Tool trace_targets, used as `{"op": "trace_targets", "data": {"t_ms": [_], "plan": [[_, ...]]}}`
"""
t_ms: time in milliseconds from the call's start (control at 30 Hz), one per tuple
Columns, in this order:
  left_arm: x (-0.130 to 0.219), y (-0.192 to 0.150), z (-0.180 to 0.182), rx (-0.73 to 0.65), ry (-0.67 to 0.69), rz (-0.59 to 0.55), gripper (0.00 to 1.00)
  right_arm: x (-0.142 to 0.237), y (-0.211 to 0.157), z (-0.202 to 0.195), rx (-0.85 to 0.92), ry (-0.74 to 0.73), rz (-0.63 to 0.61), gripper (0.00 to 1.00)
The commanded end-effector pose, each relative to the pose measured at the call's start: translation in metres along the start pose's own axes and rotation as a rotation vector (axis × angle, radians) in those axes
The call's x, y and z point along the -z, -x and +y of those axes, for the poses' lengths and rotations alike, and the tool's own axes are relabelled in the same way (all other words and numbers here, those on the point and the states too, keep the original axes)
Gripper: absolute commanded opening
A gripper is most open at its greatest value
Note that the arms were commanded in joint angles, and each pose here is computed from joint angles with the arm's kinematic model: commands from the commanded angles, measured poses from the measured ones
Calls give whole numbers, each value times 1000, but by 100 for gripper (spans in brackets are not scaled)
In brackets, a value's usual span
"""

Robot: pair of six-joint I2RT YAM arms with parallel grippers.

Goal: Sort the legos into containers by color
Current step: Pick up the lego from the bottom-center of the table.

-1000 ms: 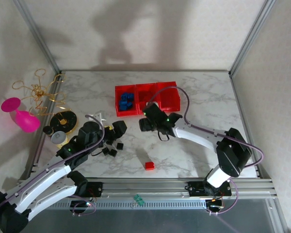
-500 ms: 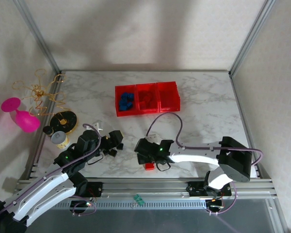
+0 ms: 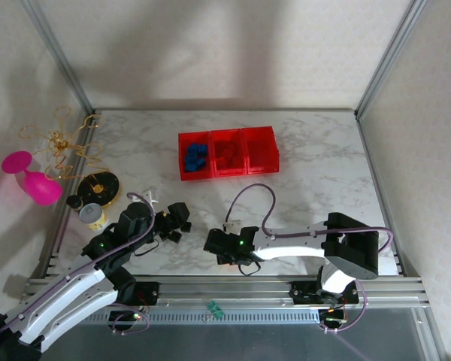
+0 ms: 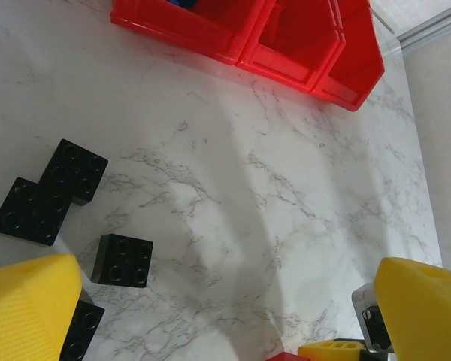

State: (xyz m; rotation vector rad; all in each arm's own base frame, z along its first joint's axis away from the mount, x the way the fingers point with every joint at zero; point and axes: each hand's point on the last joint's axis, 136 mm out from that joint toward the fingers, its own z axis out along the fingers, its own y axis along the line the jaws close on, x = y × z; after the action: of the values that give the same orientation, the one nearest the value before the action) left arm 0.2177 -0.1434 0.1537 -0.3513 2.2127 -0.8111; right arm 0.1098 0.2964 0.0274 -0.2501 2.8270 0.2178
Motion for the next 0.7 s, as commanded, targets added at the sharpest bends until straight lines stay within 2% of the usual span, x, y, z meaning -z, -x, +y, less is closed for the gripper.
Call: {"op": "trace_targets", "data": {"t_ms": [0,167,400,567,667], "plan": [[0,-4,8,6,27,1,100,-3,-7,-11,8,-55,7,52],[1,-4,7,8,23,2,100,2,0,-8,21,-61,-14,43],[2,3,2,5,10,-22,100,23,33,5,36,-12,-89,40],[2,14,-7,-8,3,-53,100,40,86,-2,44,-12,-188,40],[1,24,-13,-17,11,-81,100,52,136,-9,37,-13,-283,41]]}}
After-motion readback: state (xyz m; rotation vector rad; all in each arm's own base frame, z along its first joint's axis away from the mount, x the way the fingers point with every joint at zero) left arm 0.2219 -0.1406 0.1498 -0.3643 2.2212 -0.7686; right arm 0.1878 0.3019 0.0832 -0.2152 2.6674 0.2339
